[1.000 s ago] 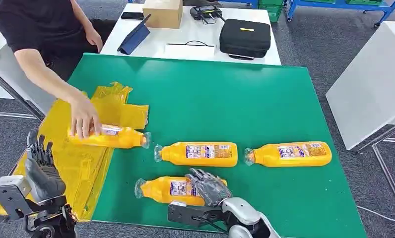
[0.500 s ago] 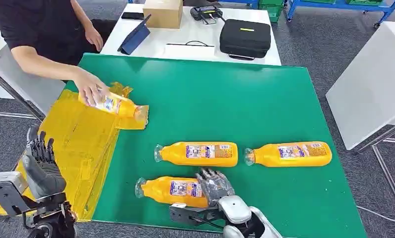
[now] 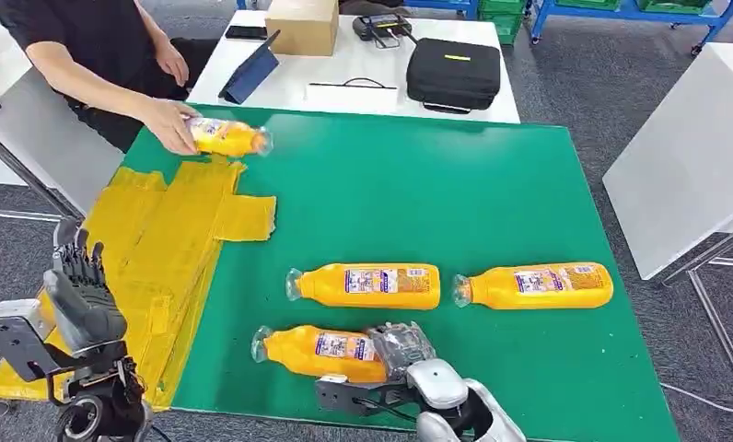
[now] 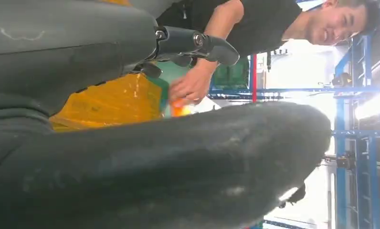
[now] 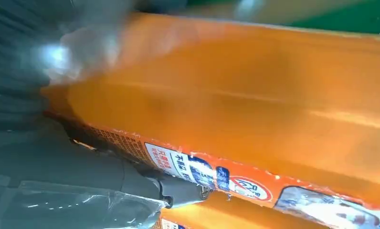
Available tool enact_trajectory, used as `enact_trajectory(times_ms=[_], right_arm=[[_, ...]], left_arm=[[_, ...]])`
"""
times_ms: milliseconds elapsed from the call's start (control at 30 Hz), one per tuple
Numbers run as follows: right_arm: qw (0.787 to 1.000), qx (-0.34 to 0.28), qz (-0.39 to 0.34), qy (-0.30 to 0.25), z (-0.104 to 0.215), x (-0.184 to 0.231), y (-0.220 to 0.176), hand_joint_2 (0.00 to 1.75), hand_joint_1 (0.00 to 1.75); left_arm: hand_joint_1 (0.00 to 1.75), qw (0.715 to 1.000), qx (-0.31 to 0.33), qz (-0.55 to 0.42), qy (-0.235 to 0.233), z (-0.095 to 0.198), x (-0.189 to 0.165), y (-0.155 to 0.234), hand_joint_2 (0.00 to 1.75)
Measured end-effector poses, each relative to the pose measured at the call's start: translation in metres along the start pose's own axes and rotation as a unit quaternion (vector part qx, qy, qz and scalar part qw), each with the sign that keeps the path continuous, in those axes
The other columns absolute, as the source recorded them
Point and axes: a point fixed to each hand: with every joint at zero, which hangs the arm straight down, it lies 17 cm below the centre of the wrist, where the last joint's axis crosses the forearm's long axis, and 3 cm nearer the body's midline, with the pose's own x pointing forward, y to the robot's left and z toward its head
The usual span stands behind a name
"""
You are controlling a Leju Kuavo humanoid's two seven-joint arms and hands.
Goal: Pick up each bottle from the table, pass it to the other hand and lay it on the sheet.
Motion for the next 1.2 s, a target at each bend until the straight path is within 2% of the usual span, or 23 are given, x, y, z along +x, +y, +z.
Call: enact_trajectory(times_ms=[100,200,233,367,500,633,733,1000,1200], right_arm=[[0.999,0.002,-0.026,-0.019,0.0,0.006,-0.001,1.75,1.75],[0.995,-0.003,-0.085,-0.047,0.0,0.014,-0.007,1.75,1.75],[0.992,-0.009,-0.11,-0.057,0.001,0.017,-0.012,1.75,1.75],[0.968,-0.05,-0.222,-0.108,0.011,0.031,-0.041,1.75,1.75],[0.92,-0.145,-0.329,-0.156,0.032,0.024,-0.124,1.75,1.75],[0.875,-0.228,-0.381,-0.194,0.061,0.011,-0.191,1.75,1.75],[0.845,-0.277,-0.403,-0.215,0.083,-0.001,-0.226,1.75,1.75],[0.827,-0.318,-0.406,-0.224,0.1,-0.012,-0.249,1.75,1.75],[0.817,-0.345,-0.412,-0.211,0.104,-0.023,-0.261,1.75,1.75]], left_arm=[[0.0,1.0,0.001,0.005,0.002,-0.002,-0.002,-0.001,0.0],[0.0,0.999,-0.007,0.03,0.01,-0.005,-0.004,-0.007,0.0],[0.0,0.999,-0.013,0.046,0.016,-0.005,-0.006,-0.011,1.75],[0.0,0.989,-0.048,0.138,0.04,-0.003,-0.008,-0.027,1.75],[0.0,0.982,-0.07,0.173,0.039,0.001,-0.003,-0.037,1.75],[0.0,0.973,-0.095,0.206,0.038,0.007,0.003,-0.053,1.75],[0.0,0.963,-0.125,0.236,0.042,0.015,0.009,-0.075,1.75],[0.0,0.951,-0.154,0.263,0.046,0.023,0.015,-0.101,1.75],[0.0,0.931,-0.187,0.309,0.058,0.03,0.025,-0.129,1.75]])
